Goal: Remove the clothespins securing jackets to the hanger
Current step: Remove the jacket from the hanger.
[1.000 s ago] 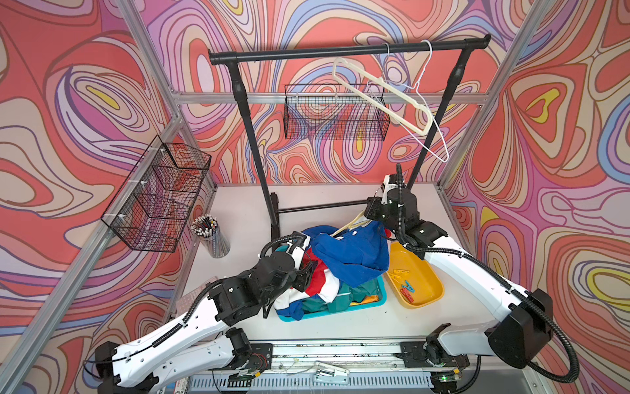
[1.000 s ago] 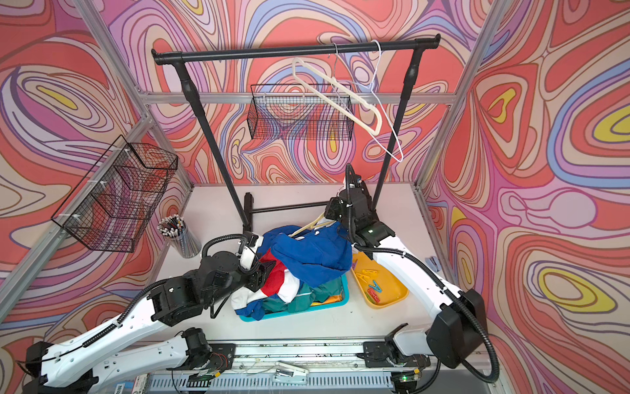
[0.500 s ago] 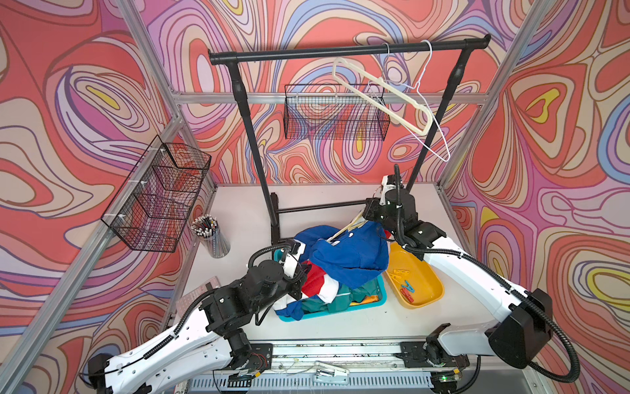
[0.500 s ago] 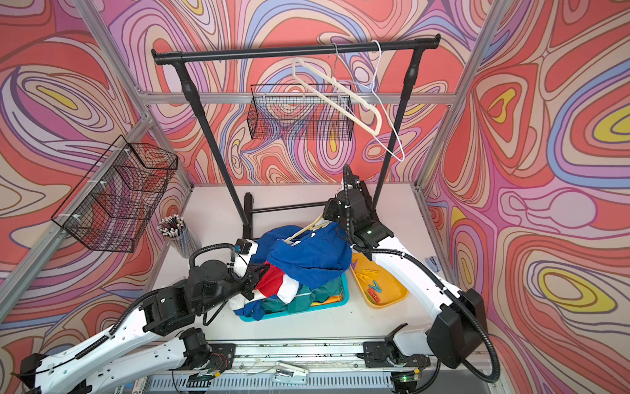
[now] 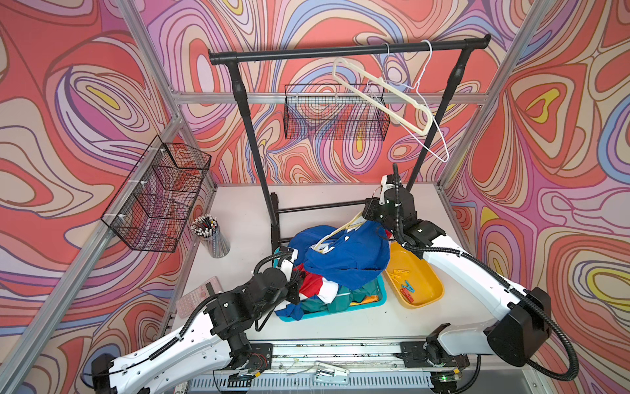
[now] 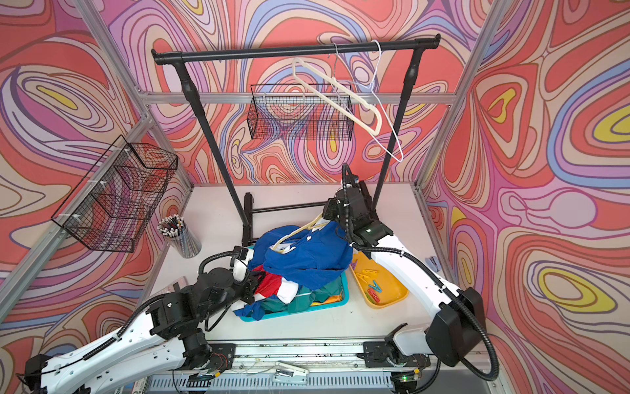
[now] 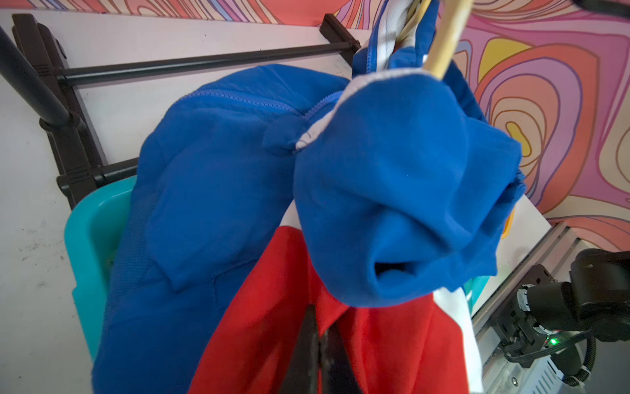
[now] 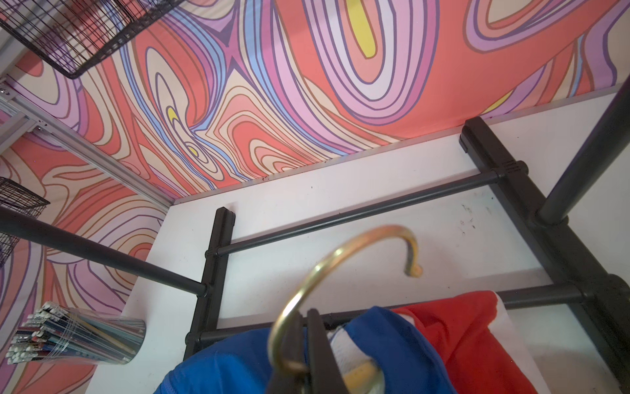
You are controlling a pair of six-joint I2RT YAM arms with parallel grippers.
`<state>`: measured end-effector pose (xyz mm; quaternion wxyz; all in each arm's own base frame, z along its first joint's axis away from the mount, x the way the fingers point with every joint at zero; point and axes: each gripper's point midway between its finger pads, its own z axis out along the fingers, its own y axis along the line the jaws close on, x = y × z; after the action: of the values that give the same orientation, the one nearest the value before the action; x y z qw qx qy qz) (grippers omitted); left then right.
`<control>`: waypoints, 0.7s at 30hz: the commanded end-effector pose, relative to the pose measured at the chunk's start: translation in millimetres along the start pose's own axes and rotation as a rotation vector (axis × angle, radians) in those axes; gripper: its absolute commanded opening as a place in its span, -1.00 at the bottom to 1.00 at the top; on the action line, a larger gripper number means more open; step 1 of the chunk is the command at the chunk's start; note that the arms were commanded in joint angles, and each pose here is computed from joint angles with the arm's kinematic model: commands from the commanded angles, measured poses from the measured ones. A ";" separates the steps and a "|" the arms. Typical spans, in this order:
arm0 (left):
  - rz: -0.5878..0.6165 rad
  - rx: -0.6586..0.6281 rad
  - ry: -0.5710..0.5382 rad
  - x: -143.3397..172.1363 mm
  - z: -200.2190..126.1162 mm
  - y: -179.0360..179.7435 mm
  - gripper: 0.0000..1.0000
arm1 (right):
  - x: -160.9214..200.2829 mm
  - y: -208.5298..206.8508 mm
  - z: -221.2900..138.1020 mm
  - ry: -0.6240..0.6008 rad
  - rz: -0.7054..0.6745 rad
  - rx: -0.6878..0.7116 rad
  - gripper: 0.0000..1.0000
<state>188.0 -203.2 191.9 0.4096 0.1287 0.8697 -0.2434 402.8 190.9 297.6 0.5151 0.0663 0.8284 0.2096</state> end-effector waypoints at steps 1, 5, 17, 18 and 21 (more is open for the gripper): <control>0.008 -0.043 0.164 30.7 15.0 4.6 -1.00 | -35.8 12.7 -6.0 -0.097 0.072 -0.048 -1.00; 0.031 -0.043 0.160 16.0 18.0 -4.3 -1.00 | -34.0 15.6 -7.3 -0.089 0.077 -0.066 -1.00; 0.139 -0.018 -0.143 -91.3 -44.3 -26.6 0.51 | -27.8 25.1 -5.3 -0.080 0.061 -0.107 -1.00; 0.153 -0.028 -0.145 -95.3 -44.1 -27.2 0.54 | -26.5 25.7 -4.4 -0.078 0.060 -0.107 -1.00; 0.193 -0.040 -0.147 -106.0 -39.9 -32.1 0.54 | -26.2 27.8 -5.3 -0.077 0.058 -0.113 -1.00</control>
<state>207.4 -214.9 313.7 0.4977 0.1597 0.8169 -0.2438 405.5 197.9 313.4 0.5252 0.0713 0.8123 0.2435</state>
